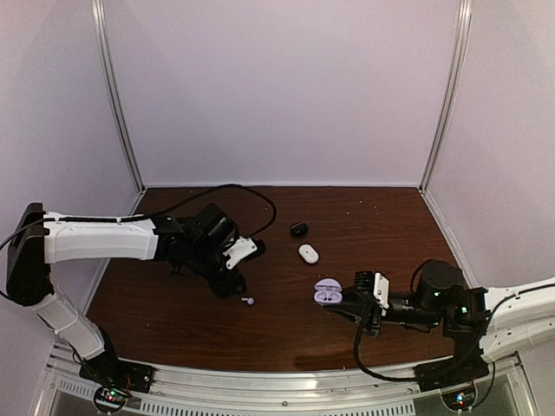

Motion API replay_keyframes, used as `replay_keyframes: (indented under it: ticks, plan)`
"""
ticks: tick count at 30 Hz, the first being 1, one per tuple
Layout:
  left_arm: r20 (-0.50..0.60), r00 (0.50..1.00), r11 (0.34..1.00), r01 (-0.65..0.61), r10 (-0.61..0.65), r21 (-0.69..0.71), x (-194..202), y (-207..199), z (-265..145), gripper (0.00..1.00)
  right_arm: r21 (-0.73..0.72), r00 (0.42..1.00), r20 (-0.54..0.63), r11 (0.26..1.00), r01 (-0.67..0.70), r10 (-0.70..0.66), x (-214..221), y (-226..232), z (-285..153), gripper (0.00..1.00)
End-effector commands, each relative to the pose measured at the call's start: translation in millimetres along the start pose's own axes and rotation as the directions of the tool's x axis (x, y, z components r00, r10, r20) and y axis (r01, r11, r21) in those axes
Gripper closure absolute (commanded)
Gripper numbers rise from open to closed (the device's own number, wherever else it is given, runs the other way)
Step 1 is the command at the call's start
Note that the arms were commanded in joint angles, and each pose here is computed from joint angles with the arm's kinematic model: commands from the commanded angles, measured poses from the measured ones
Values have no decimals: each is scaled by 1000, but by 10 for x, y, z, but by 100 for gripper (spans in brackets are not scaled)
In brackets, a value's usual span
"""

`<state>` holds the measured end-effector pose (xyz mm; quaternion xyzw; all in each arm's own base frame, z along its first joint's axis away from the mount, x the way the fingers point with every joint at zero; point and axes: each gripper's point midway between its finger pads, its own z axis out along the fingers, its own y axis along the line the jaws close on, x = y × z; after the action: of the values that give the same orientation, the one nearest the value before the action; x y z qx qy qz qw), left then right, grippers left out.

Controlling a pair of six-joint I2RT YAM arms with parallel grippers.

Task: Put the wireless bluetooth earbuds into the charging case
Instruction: Adjust the left earbud at the center of the board, then pick up the left earbud from the center of the board.

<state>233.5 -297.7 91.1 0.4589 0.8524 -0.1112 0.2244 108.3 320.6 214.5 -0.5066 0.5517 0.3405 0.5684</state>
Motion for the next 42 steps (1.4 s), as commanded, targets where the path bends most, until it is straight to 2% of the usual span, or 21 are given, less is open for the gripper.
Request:
replay_keyframes:
  ticks: [1,3,5,8,12,22,34,42]
  plan:
    - [-26,967,957,-247,254,151,-159,-242,12,51,-22,999,19,999,-26,26,-105,39,12,100]
    - [-132,949,950,-263,286,168,-115,-219,118,51,-28,999,15,999,-35,36,-108,45,13,100]
    - [-191,927,942,-293,322,165,-96,-217,224,51,-31,999,17,999,-44,45,-128,47,-1,100]
    - [-199,919,932,-300,340,204,-183,-324,270,51,-26,998,27,998,-55,56,-164,38,-45,100]
    - [-262,894,930,-327,362,171,-241,-293,345,51,-26,997,45,997,-67,68,-193,37,-102,100]
    - [-425,810,913,-385,405,136,-8,-211,565,53,-35,996,45,996,-79,81,-182,58,-125,100]
    - [-496,764,904,-408,413,126,131,-124,678,59,-34,995,50,996,-86,88,-181,55,-134,100]
    - [-499,756,900,-412,425,142,157,-144,711,61,-27,995,47,996,-84,85,-166,47,-116,100]
